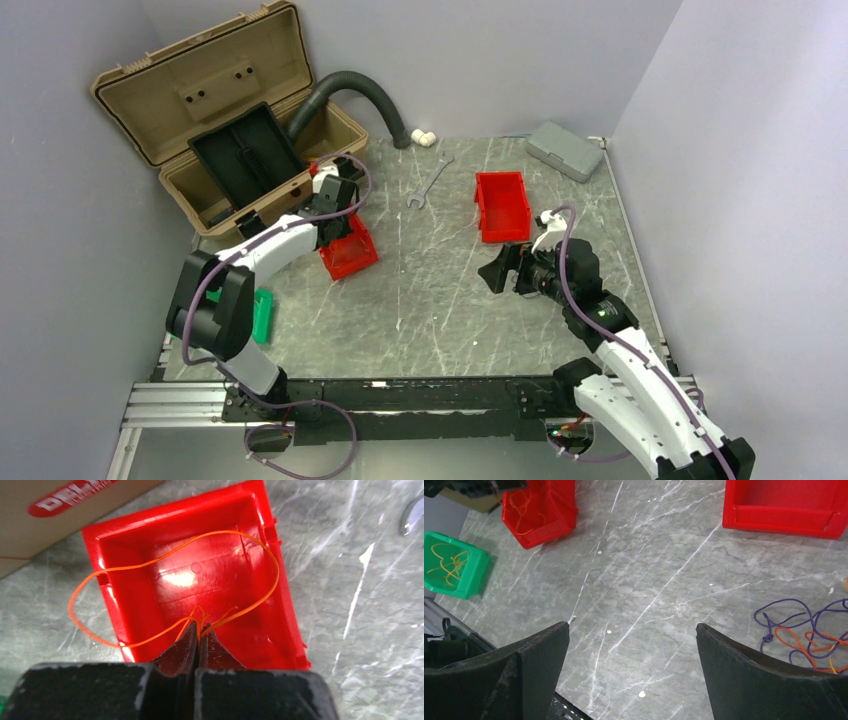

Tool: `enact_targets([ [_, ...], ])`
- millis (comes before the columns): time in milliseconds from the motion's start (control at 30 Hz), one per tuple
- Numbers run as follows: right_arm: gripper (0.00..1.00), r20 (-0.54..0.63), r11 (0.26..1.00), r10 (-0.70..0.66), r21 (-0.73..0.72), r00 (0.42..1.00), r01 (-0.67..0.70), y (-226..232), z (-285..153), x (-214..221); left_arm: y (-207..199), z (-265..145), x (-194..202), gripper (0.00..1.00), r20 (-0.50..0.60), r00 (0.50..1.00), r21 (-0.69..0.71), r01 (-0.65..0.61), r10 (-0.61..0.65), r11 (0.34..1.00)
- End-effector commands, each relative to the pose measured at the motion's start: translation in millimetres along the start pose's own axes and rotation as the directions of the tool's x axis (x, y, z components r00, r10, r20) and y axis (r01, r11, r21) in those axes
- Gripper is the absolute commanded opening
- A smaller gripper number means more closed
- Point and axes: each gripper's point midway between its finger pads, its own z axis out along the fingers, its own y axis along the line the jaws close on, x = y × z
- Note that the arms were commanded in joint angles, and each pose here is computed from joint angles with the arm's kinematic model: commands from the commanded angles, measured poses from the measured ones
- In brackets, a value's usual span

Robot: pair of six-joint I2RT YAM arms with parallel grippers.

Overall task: Untangle the cables
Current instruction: Place the cable in the bin, then move the cable to the center of the board.

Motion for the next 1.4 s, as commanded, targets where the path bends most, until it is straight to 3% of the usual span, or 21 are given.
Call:
enact_targets([
  [0, 1.0, 0.058, 1.0, -0.012, 0.0, 0.998, 0.012, 5.1, -6.2, -18.3, -16.3, 19.8, 15.2, 0.0, -0.016, 0.999, 0.062, 0.035, -0.034, 0.997],
  [167, 0.99, 0.022, 1.0, -0.007, 0.03, 1.0, 0.006, -0.6, -1.9, -13.8, -16.5, 38.5, 48.9, 0.0, -0.206, 0.978, -0.009, 0.018, -0.019, 1.0],
  [267, 1.0, 0.022, 0.999, -0.009, 0.035, 1.0, 0.008, -1.7, -1.7, -13.3, -20.1, 39.7, 51.4, 0.01, -0.242, 0.97, 0.002, 0.003, -0.002, 1.0],
  [400, 1.0, 0.009, 0.997, -0.006, 0.08, 1.0, 0.005, -9.8, -3.0, -10.0, -18.3, 18.0, 35.0, 0.28, -0.175, 0.985, 0.056, 0.003, 0.007, 0.998],
  [567, 1.0, -0.044, 0.978, 0.031, 0.208, 0.999, -0.021, -34.3, -1.3, 5.3, -8.8, -14.8, 15.3, 0.47, -0.126, 0.992, 0.067, -0.005, 0.013, 0.998],
  [733, 1.0, -0.018, 0.955, 0.071, 0.29, 0.997, -0.063, -48.4, -2.9, 5.4, -11.6, -49.1, 4.6, 0.63, -0.083, 0.996, 0.151, -0.016, 0.029, 0.988],
  [867, 1.0, 0.019, 0.907, 0.121, 0.405, 0.993, -0.118, -68.1, -6.6, 3.5, -13.1, -82.8, -3.8, 0.82, -0.02, 1.0, 0.254, -0.005, 0.01, 0.967],
  [933, 1.0, 0.028, 0.882, 0.144, 0.449, 0.989, -0.141, -75.4, -8.7, 2.7, -15.1, -97.1, -3.5, 0.97, 0.006, 1.0, 0.31, 0.011, -0.014, 0.951],
  [1167, 1.0, 0.098, 0.741, 0.202, 0.635, 0.974, -0.218, -99.5, -24.4, -17.1, -40.1, -138.8, 29.3, 1.0, 0.14, 0.989, 0.49, -0.032, -0.043, 0.871],
  [1300, 1.0, 0.076, 0.724, 0.142, 0.672, 0.987, -0.156, -112.1, -24.6, -17.0, -54.7, -155.9, 45.5, 0.99, 0.224, 0.975, 0.552, -0.13, 0.003, 0.823],
  [1367, 1.0, 0.061, 0.7, 0.181, 0.693, 0.982, -0.172, -127.4, -25.5, -12.1, -58.5, -161.9, 49.6, 0.99, 0.255, 0.967, 0.567, -0.167, 0.021, 0.807],
])
